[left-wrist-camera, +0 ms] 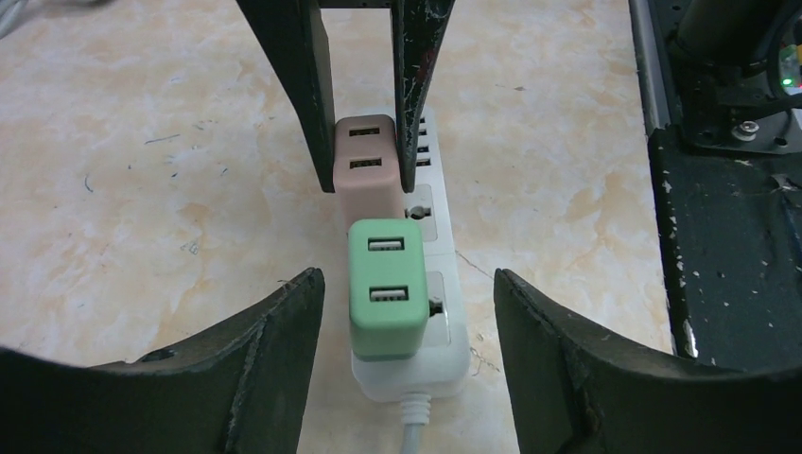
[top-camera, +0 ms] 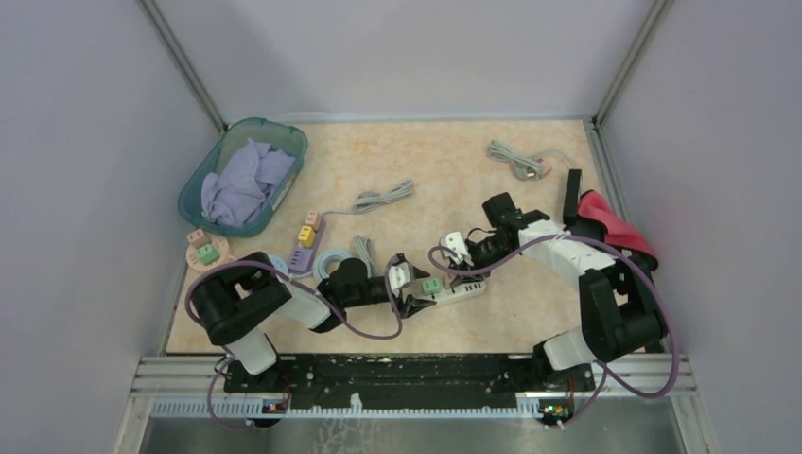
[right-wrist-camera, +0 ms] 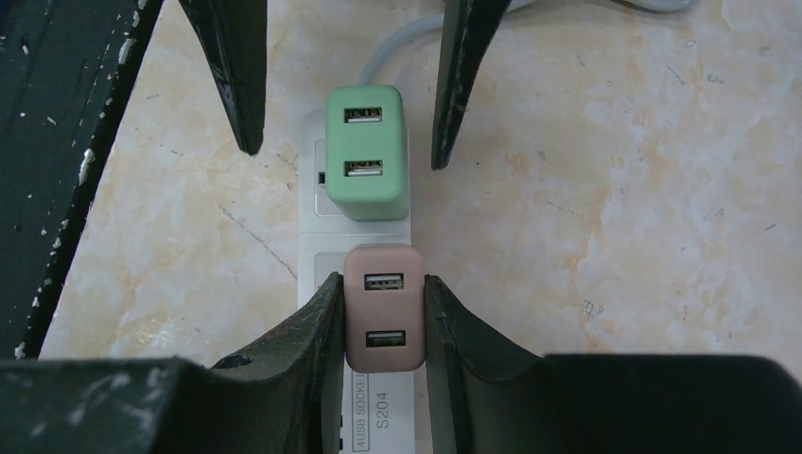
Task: Pull the plug off the socket
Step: Remove the plug from the socket.
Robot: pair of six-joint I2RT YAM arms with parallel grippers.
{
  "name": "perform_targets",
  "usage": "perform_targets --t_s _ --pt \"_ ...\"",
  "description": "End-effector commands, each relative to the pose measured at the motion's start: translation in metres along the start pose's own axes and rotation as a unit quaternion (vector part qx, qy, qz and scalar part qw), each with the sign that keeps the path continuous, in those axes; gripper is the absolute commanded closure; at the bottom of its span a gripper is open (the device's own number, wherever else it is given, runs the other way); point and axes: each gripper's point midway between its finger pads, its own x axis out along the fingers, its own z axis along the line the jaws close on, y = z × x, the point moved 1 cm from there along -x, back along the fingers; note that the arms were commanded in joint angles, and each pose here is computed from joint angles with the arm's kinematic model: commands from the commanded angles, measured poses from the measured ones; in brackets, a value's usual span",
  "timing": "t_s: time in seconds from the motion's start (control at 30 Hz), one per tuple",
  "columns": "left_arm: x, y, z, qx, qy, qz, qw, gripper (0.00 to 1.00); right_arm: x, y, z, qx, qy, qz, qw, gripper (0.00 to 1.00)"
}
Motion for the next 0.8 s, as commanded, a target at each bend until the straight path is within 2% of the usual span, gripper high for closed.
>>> perform_targets --t_s 0.0,0.1,0.2,0.4,0.47,0.6,0.77 --pt "0.018 -0.005 0.008 0.013 -0.020 -0.008 1.000 0.31 0.003 -0.020 0.000 -0.023 -0.008 -0.046 0.999 1.00" --pt "0.020 0.000 0.012 0.016 -0.031 0.002 0.999 0.35 0.004 -0.019 0.001 -0.022 -0.008 -0.044 0.999 1.00" --pt "0.022 0.003 0.014 0.019 -0.032 0.011 0.999 0.45 0.005 -0.017 0.001 -0.018 -0.010 -0.043 0.999 1.00" --pt "0.024 0.020 0.012 0.012 -0.024 0.037 0.999 0.86 0.007 -0.018 0.002 -0.015 -0.016 -0.049 0.999 1.00" --pt "0.022 0.023 0.009 0.007 -0.022 0.040 0.999 0.94 0.007 -0.021 0.003 -0.016 -0.018 -0.058 0.998 1.00" --pt "0.021 0.029 0.006 0.005 -0.012 0.050 0.999 0.99 0.016 -0.039 0.009 -0.019 -0.035 -0.087 0.995 1.00" --pt "0.018 0.037 0.003 -0.002 -0.009 0.060 0.998 1.00 0.033 -0.045 0.012 -0.027 -0.048 -0.063 0.996 1.00"
